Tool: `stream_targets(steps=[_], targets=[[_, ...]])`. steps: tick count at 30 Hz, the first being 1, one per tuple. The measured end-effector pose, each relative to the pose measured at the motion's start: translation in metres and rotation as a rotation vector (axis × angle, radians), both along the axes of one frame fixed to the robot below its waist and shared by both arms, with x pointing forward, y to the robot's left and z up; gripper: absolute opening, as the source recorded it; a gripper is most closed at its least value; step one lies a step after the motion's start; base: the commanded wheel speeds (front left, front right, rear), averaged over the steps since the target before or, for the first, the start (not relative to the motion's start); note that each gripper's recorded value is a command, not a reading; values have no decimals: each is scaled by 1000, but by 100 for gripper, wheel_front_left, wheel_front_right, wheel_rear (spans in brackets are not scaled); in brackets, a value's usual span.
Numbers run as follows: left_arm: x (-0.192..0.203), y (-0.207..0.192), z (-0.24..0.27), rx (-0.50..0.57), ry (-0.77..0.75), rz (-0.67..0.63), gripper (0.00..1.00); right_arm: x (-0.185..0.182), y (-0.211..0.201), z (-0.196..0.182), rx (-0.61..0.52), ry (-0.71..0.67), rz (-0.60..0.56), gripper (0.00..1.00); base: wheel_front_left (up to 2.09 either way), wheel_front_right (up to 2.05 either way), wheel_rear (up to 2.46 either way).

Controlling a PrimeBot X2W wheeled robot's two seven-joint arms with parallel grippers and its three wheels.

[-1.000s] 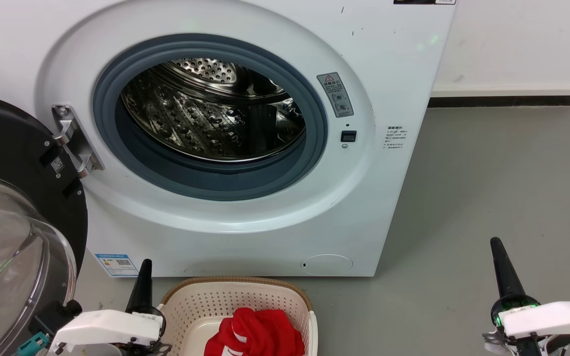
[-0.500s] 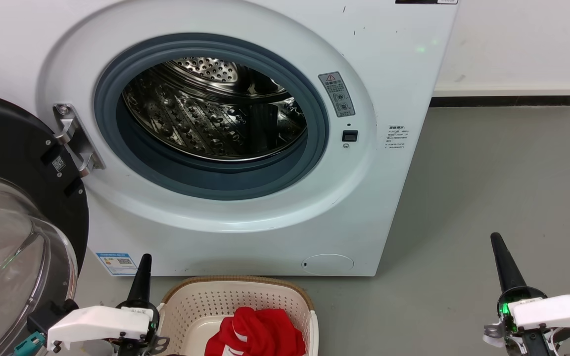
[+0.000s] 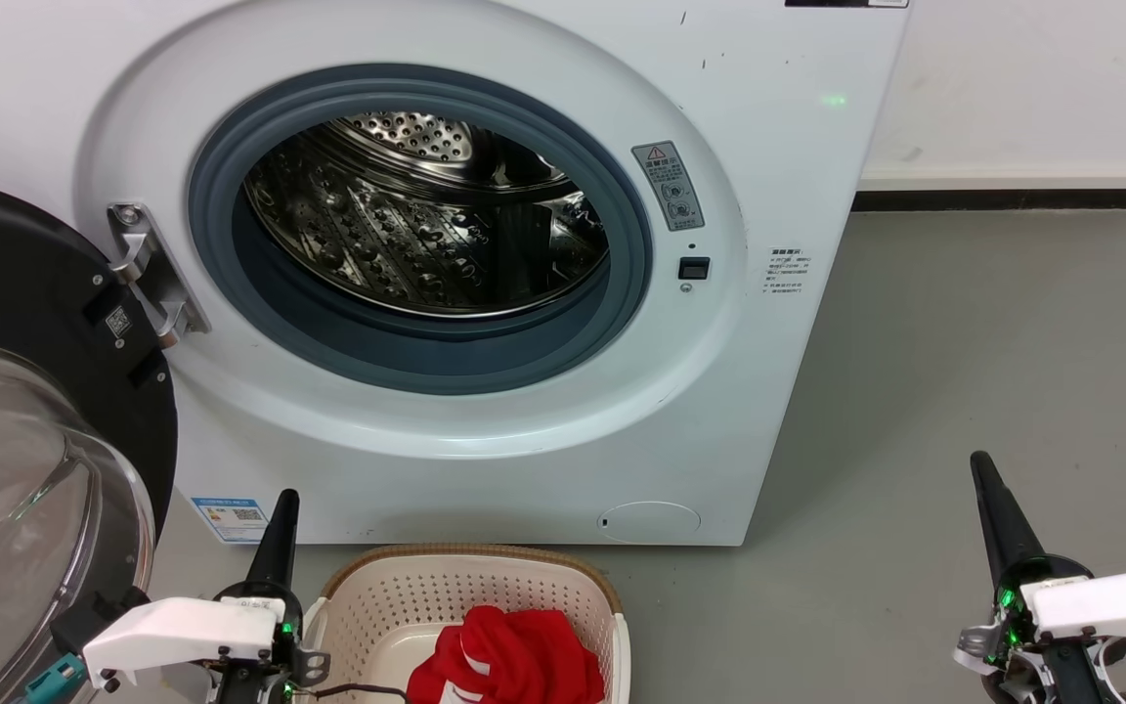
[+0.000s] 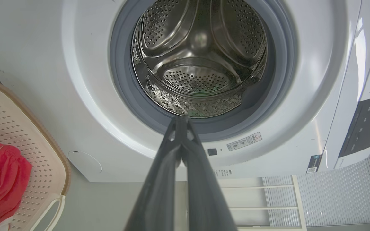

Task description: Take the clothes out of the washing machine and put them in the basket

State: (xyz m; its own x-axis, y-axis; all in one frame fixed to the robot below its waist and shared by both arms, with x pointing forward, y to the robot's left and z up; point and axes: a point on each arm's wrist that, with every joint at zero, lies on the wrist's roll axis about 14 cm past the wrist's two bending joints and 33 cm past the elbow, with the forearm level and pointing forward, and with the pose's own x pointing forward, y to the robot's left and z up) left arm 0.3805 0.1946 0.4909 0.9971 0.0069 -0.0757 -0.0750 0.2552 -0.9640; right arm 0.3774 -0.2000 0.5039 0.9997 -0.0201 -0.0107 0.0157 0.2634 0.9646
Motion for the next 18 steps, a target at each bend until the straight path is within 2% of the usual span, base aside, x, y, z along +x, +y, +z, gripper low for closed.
stream_targets(steps=[18], targets=[[4,3,7,-140,-33,2,0,5,0,-1,144,4,10,0,0,0,0]])
